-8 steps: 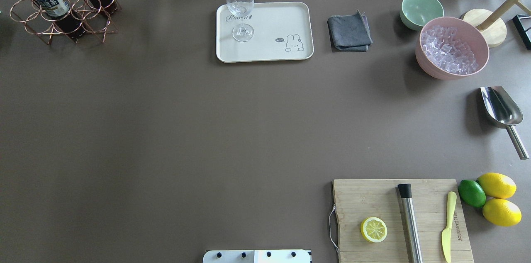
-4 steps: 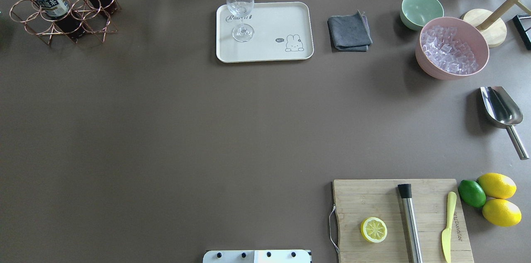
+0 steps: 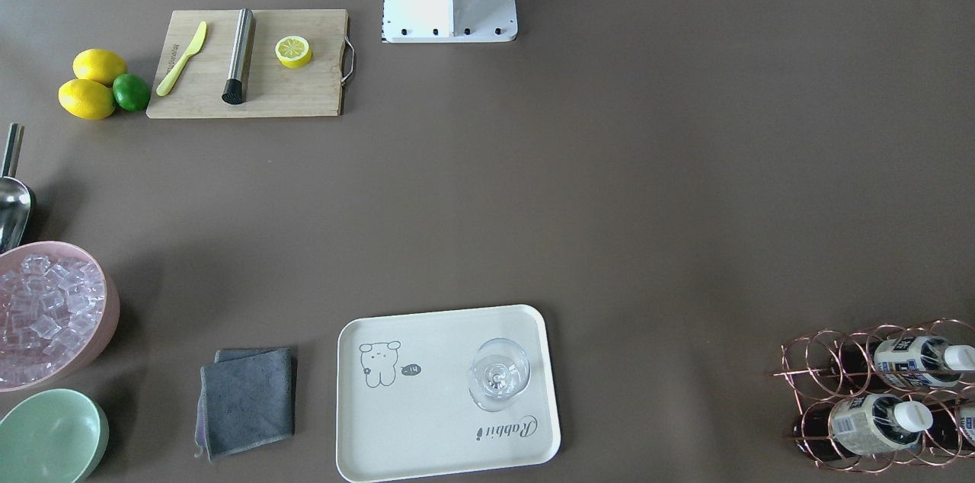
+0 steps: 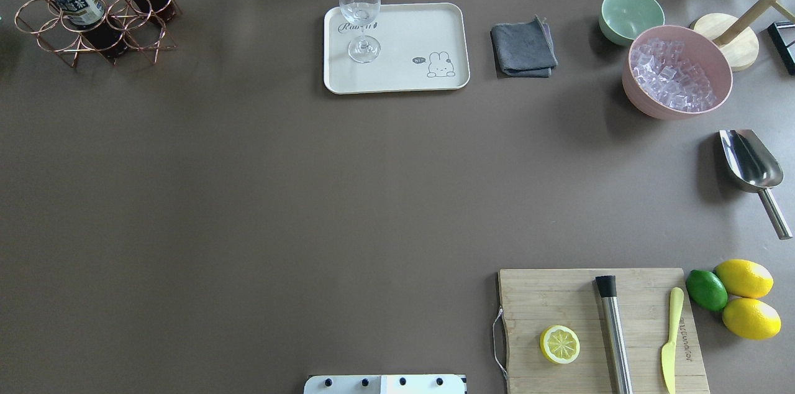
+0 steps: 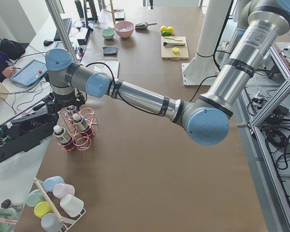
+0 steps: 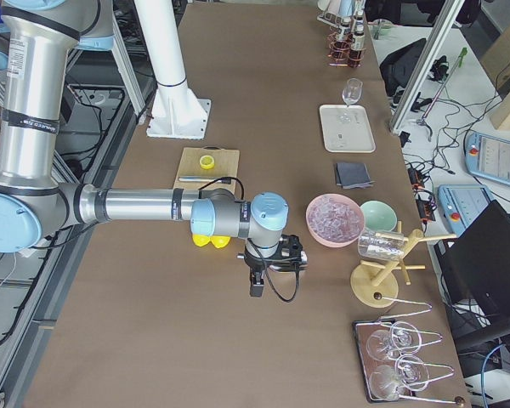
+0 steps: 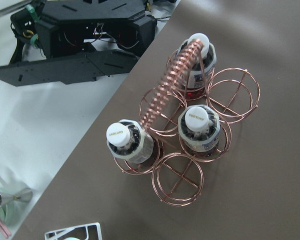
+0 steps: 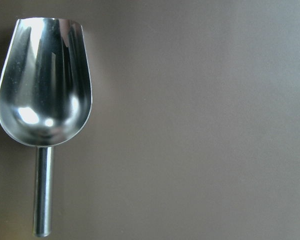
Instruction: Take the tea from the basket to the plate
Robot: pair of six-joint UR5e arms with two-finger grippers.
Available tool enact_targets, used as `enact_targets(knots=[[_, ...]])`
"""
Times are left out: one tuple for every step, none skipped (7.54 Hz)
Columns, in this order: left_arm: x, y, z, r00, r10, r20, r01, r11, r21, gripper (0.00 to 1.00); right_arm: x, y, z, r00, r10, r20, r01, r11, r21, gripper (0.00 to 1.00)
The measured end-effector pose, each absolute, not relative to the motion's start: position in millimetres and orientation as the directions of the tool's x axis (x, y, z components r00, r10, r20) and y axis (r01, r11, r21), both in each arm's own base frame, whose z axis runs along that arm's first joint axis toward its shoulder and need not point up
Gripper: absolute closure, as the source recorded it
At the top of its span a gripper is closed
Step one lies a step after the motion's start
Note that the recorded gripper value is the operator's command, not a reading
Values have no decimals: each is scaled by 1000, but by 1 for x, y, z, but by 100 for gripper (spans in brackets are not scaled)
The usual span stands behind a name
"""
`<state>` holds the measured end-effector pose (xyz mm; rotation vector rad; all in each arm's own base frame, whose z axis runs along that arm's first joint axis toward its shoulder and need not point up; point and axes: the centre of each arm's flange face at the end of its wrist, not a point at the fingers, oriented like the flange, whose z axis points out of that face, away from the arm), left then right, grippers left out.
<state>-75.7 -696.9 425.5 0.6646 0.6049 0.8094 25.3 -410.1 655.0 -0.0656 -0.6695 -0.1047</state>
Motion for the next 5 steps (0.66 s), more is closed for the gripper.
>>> enact_targets(knots=[[-73, -712, 403, 523, 838, -153, -493, 444, 748, 2, 24, -410, 655, 779, -77, 622, 120, 992, -27, 1], [-65, -730, 381, 495, 865, -83, -539, 380, 752, 2, 24, -410, 655, 779, -79, 622, 122, 992, -27, 1], [-55, -745, 366, 455, 891, -20, -582, 314, 750, 2, 23, -410, 655, 779, -79, 622, 123, 992, -27, 1], [-38, -754, 356, 401, 915, 37, -618, 241, 748, 2, 23, -410, 655, 779, -80, 622, 123, 992, -27, 1], [-19, -760, 349, 355, 932, 71, -641, 187, 744, 2, 23, -410, 655, 779, -81, 621, 124, 992, -27, 1]])
